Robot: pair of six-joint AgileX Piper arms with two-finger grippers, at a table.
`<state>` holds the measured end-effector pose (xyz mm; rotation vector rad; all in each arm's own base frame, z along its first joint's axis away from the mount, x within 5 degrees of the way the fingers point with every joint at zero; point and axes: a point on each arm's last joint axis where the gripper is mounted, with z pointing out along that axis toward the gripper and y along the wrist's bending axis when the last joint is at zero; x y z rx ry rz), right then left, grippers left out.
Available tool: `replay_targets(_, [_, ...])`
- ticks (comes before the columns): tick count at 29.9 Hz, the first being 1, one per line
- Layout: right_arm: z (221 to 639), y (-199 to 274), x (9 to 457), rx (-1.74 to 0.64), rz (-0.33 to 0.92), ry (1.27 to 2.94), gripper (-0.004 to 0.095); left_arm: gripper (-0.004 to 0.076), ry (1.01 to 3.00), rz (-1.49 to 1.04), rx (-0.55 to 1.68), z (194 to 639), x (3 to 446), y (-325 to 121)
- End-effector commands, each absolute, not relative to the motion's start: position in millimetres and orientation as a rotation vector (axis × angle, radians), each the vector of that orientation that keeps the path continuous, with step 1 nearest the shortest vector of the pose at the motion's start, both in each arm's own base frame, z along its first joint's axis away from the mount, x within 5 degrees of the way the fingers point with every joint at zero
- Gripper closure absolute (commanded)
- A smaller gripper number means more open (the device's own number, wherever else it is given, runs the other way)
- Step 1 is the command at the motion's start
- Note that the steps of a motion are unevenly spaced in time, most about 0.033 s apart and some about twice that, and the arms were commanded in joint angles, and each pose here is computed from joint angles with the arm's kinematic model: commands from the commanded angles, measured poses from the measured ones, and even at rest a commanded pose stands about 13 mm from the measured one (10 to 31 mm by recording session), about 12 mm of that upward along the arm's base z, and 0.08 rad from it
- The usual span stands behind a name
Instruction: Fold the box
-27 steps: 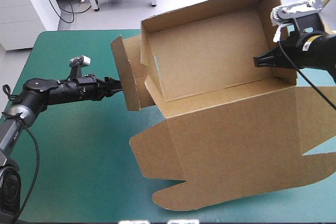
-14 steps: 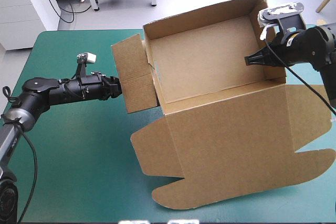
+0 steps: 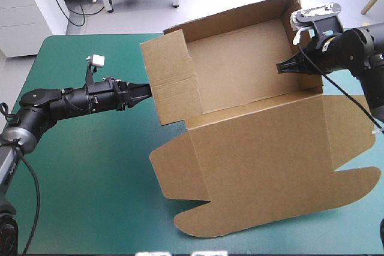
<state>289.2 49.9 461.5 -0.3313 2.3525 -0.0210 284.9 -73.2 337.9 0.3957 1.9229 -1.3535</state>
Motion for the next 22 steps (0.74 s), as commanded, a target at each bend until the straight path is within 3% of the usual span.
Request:
replay_targets(1, [483.3,47.8,280.0,-0.313,-0.010,2.227,0.0930,0.0340,1.732,-1.489,0.448,370.6,271.9,-78.6])
replay_targets(22, [484.3,53.7,286.2,-0.304,0.064,2.182,0.0929,0.0340,1.666,-1.539,0.420,378.9,269.9,-80.0])
